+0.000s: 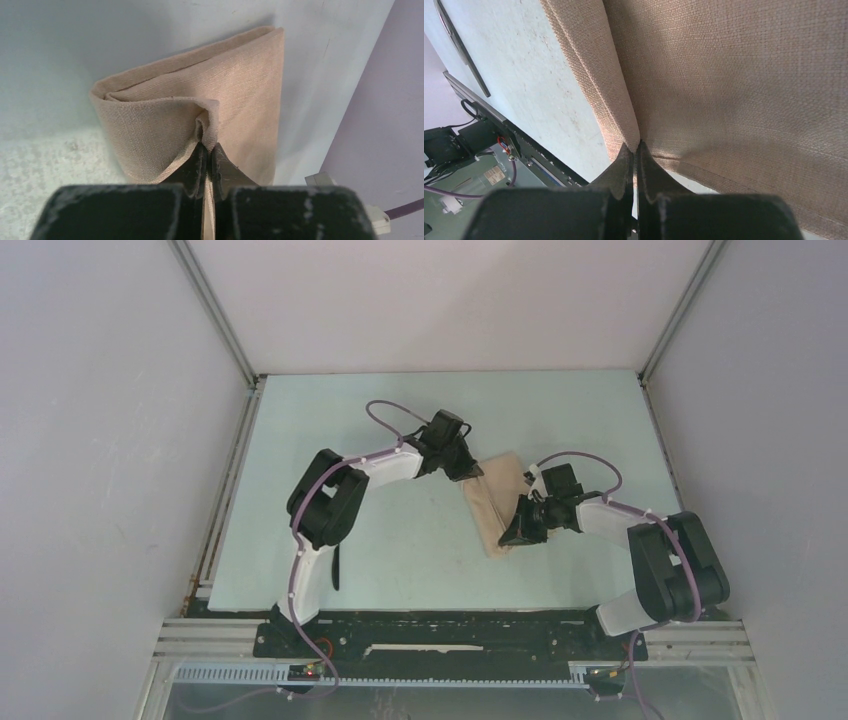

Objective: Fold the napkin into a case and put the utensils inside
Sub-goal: Fold the lower triangle-folded napkin at the center of the board.

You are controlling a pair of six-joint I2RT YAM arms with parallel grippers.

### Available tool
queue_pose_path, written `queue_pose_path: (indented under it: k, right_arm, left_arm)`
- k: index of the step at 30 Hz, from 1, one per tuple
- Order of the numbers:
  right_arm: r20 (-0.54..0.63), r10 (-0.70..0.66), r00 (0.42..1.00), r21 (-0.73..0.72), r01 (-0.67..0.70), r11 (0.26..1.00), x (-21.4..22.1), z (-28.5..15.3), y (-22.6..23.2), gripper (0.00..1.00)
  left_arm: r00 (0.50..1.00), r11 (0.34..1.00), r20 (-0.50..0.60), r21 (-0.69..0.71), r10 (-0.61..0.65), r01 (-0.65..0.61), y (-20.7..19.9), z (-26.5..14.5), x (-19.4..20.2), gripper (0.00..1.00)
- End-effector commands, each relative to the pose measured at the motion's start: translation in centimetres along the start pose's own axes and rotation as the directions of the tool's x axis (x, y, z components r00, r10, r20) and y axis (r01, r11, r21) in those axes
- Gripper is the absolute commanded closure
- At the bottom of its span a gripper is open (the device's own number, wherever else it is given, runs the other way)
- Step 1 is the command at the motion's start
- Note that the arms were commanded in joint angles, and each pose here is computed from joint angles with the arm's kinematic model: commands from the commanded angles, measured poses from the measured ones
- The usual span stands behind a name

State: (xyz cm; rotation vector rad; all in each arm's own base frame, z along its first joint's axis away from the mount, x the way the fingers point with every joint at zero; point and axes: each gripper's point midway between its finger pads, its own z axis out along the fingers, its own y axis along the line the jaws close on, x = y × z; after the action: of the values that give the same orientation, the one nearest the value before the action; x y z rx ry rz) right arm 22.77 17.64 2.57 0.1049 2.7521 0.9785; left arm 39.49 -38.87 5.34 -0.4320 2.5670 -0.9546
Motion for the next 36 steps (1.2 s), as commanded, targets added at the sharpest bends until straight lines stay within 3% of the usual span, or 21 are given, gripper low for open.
queue_pose_path:
  k: [1,17,36]
  right_arm:
    - [-0.024,0.007,1.0,0.021,-0.006,1.0,0.7,0.0,-0.8,1.0]
    - [-0.025,0.019,0.999,0.094,-0.017,0.995,0.1,-0.2,-2.3,1.0]
    - [-0.015,0.001,1.0,0.085,0.0,0.996,-1.0,-0.7,-1.8,1.0]
  left_arm:
    - [0.999,1.0,0.036,0.004,0.023,-0.023,-0.8,0.6,-1.2,0.96]
    - [0.999,1.0,0.034,0.012,0.013,-0.013,-1.2,1.9,-1.6,0.96]
    - [0.997,1.0,0.077,0.017,0.001,-0.002,-1.2,1.3,-2.5,0.99]
